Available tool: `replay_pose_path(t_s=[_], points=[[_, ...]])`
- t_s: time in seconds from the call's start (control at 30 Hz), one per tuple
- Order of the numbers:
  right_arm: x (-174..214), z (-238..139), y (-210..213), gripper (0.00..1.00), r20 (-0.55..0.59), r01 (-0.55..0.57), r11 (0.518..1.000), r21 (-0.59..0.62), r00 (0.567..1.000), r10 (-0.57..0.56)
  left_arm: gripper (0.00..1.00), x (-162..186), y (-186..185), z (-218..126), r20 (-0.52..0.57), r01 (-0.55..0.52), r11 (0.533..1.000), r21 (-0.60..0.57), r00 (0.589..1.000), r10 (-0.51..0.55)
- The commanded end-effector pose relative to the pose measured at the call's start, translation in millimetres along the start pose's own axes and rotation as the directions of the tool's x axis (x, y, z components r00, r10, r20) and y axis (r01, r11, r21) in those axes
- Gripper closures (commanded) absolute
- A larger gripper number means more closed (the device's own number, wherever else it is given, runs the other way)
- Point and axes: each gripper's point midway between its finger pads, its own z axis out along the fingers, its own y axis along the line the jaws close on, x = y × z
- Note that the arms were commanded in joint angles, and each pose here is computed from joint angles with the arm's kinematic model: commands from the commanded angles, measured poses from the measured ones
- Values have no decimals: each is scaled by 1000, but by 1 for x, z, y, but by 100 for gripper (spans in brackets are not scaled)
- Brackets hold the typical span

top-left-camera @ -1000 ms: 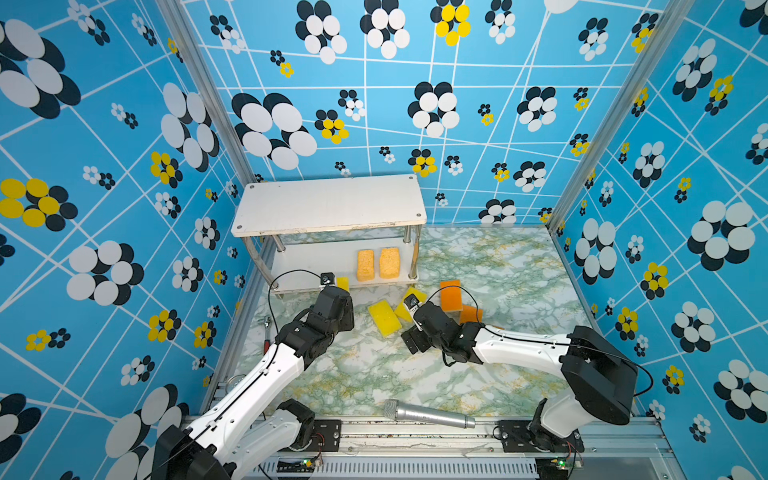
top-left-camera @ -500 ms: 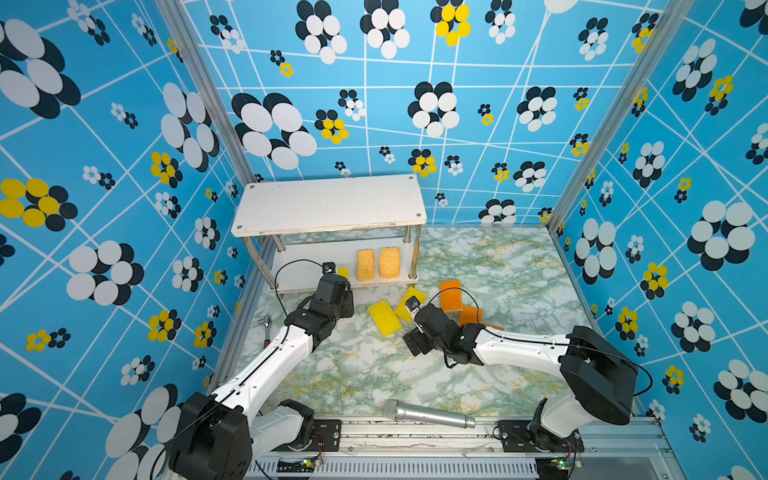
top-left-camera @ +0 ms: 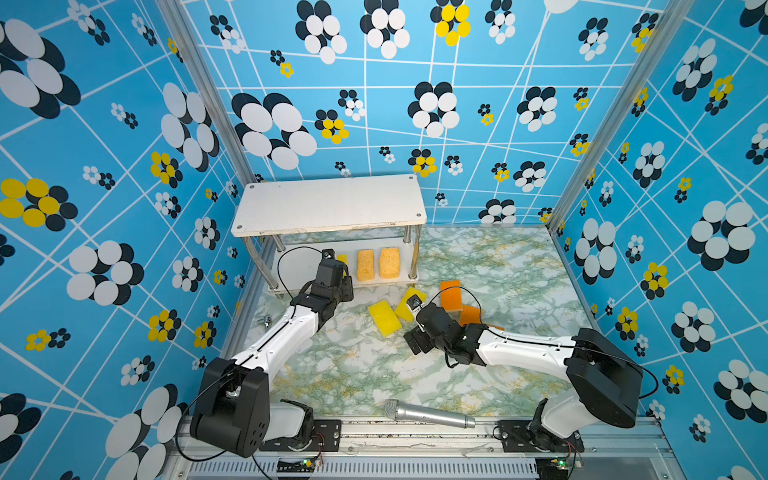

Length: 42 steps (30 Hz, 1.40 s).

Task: Place and organize the cleaning sponges onto the shelf
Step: 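Carry the yellow sponge with the left gripper onto the lower shelf beside the tan sponges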

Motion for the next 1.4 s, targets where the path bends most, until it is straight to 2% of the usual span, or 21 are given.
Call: replay_pose_path(t_s=[0.0, 0.6, 1.37], points=[[6, -5, -10, 1, -13, 1, 999, 34, 1000, 0, 37, -20, -6, 9, 38, -6, 1000, 22, 999, 5], [6, -7, -13, 1, -12, 1, 999, 47, 1000, -1, 38, -17, -6, 53, -17, -32, 998, 61, 999, 33], [6, -3, -12, 1, -15, 7, 999, 49, 1000, -6, 38, -24, -6, 75, -21, -43, 997, 61, 999, 44]])
